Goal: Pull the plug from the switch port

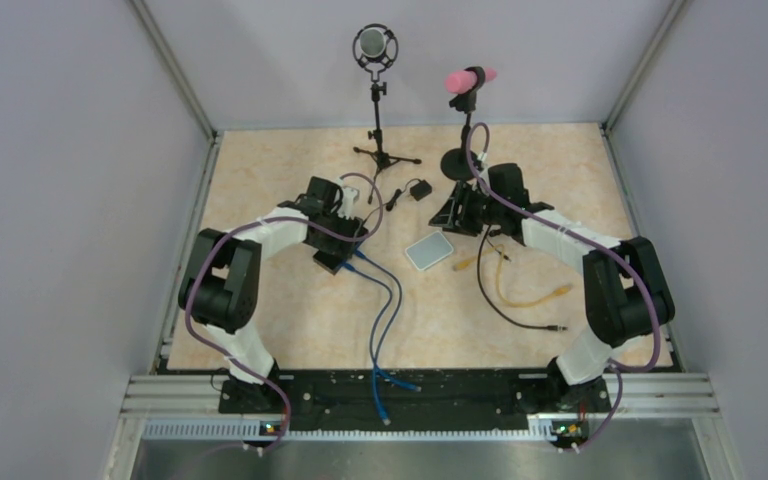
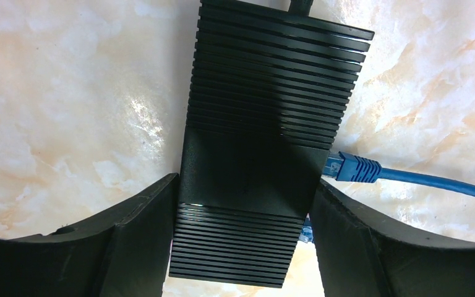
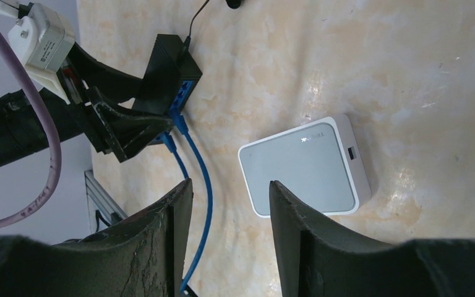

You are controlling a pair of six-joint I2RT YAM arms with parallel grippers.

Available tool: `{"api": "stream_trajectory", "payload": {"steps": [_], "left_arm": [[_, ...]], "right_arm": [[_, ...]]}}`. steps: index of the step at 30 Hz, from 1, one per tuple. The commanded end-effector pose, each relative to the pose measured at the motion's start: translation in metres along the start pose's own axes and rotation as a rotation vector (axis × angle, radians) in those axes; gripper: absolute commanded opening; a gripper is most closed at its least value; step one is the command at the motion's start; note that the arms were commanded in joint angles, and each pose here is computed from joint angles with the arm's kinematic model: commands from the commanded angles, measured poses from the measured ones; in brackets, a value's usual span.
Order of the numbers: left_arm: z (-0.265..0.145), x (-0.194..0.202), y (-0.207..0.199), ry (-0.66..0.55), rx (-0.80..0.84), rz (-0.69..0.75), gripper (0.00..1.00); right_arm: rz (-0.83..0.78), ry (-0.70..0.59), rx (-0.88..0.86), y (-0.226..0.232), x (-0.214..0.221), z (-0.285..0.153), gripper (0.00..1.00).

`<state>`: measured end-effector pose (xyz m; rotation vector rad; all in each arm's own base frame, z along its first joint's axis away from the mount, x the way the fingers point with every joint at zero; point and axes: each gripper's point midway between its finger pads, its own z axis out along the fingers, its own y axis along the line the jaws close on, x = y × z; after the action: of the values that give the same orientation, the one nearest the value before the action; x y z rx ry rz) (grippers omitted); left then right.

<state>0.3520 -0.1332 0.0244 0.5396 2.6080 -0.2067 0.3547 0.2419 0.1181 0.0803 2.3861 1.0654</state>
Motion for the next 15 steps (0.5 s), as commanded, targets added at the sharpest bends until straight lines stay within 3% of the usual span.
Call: {"api": "stream_trajectory", "payload": {"steps": [1,4,15], "left_arm": [[-0.004,-0.013,-0.004,-0.043,0.031,0.002,0.79],[-0.006,-0.015,-0.005,-0.055,0.031,0.005,0.84],[-0.009,-0.019,-0.01,-0.088,0.059,-0.002,0.85]], "right_arm": [[-0.035,-0.025,-0.047,0.019,-0.009,-0.001,0.49],[-0.033,-0.019,-0.045,0.017,-0.007,-0.001,0.49],[-0.019,0.003,-0.04,0.013,0.003,0.003,0.49]]}}
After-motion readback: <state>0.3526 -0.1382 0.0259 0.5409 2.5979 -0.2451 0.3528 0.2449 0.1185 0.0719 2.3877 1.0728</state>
